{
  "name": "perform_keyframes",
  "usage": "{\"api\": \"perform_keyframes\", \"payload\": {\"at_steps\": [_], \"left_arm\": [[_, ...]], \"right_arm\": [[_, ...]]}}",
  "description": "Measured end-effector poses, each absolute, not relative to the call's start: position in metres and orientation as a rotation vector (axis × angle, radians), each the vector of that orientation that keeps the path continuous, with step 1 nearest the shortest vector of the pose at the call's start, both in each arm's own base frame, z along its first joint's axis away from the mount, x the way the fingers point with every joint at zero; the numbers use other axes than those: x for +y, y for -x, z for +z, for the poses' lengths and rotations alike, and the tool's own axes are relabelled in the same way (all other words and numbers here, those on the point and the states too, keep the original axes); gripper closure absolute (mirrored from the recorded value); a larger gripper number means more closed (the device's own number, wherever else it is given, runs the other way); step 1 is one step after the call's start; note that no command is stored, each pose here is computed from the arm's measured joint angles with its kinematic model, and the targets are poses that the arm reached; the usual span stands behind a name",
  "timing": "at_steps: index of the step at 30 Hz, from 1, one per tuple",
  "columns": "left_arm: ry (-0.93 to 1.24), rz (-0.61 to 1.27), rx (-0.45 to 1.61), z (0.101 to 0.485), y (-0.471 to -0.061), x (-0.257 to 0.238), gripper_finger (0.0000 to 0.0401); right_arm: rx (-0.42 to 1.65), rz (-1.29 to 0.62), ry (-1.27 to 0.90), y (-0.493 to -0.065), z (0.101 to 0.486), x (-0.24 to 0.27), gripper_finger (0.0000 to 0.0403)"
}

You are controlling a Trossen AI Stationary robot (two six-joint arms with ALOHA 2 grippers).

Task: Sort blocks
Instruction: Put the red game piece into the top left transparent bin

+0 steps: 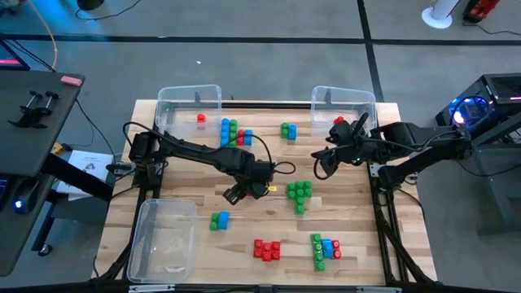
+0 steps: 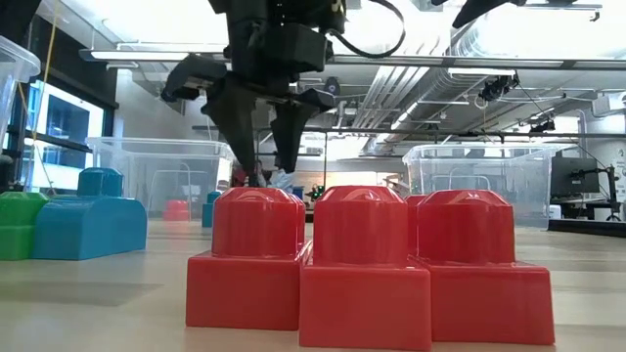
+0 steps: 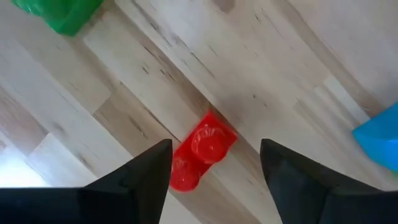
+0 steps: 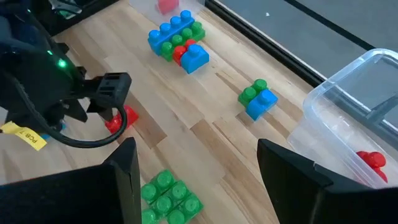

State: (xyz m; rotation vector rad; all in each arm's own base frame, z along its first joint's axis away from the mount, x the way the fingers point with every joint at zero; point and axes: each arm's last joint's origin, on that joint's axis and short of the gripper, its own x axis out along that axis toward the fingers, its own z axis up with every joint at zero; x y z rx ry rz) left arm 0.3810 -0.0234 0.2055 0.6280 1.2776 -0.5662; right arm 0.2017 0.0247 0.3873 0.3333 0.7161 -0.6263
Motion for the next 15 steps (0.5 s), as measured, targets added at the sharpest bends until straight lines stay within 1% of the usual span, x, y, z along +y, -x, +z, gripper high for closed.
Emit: {"api": "perform_keyframes", "payload": {"at_steps": [3, 10, 15], "left_arm": [[-0.645, -0.578, 1.275, 0.199, -0.38, -0.02, 0.0161], [-0.701, -0.596, 1.233, 0.178, -0.377, -0.013, 0.016], [-0.733, -0.592, 1.193, 0.17, -0.38, -0.013, 0.016]], "right_arm": [[0.709, -0.633, -0.352, -0.202, 0.387, 0.025, 0.0194], [0.703, -0.632, -0.356, -0.202, 0.388, 0.025, 0.0194], [0.698, -0.631, -0.359, -0.203, 0.388, 0.025, 0.0194]]}}
